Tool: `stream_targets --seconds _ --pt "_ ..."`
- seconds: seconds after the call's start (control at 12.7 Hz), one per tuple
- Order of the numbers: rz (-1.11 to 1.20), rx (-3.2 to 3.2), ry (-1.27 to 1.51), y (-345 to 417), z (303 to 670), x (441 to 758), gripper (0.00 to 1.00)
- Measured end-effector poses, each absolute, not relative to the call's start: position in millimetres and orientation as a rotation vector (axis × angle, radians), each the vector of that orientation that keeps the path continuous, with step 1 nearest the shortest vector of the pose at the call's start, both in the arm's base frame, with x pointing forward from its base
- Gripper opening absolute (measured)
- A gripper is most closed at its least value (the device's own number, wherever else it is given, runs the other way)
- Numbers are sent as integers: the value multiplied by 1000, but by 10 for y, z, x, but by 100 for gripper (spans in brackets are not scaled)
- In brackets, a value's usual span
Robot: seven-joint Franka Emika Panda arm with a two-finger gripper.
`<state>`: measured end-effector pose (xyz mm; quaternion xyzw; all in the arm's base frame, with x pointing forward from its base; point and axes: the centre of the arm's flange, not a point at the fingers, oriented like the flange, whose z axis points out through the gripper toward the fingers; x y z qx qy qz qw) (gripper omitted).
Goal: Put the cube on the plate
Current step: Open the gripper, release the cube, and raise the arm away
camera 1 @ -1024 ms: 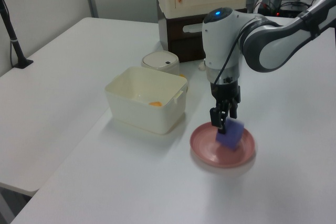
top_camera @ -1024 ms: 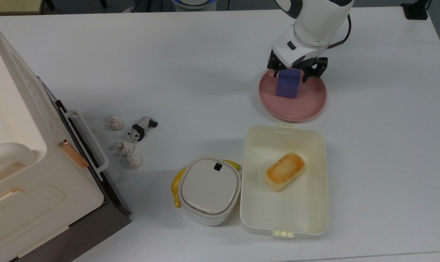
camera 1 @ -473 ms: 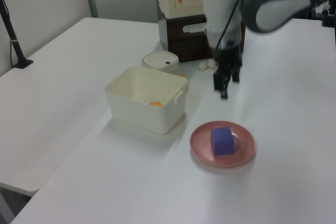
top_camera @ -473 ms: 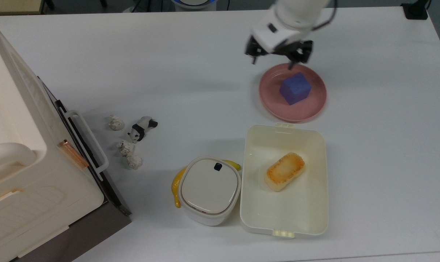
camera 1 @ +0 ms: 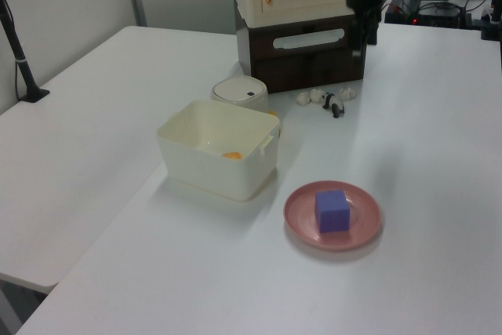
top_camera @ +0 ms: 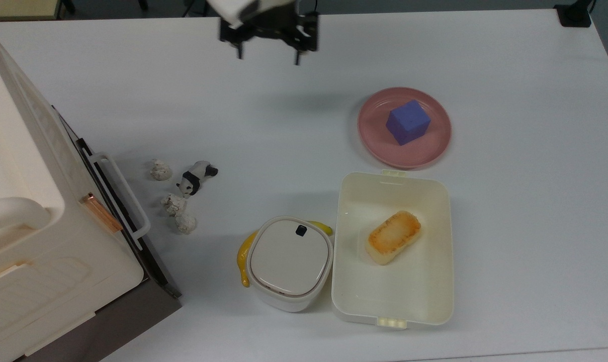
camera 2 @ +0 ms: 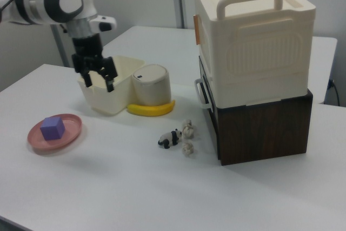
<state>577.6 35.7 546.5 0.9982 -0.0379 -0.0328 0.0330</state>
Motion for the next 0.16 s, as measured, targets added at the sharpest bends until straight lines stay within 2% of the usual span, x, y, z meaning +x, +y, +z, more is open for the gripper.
stream_targets --seconds 0.16 --pt "-59 3069 -190 -35 5630 5749 100"
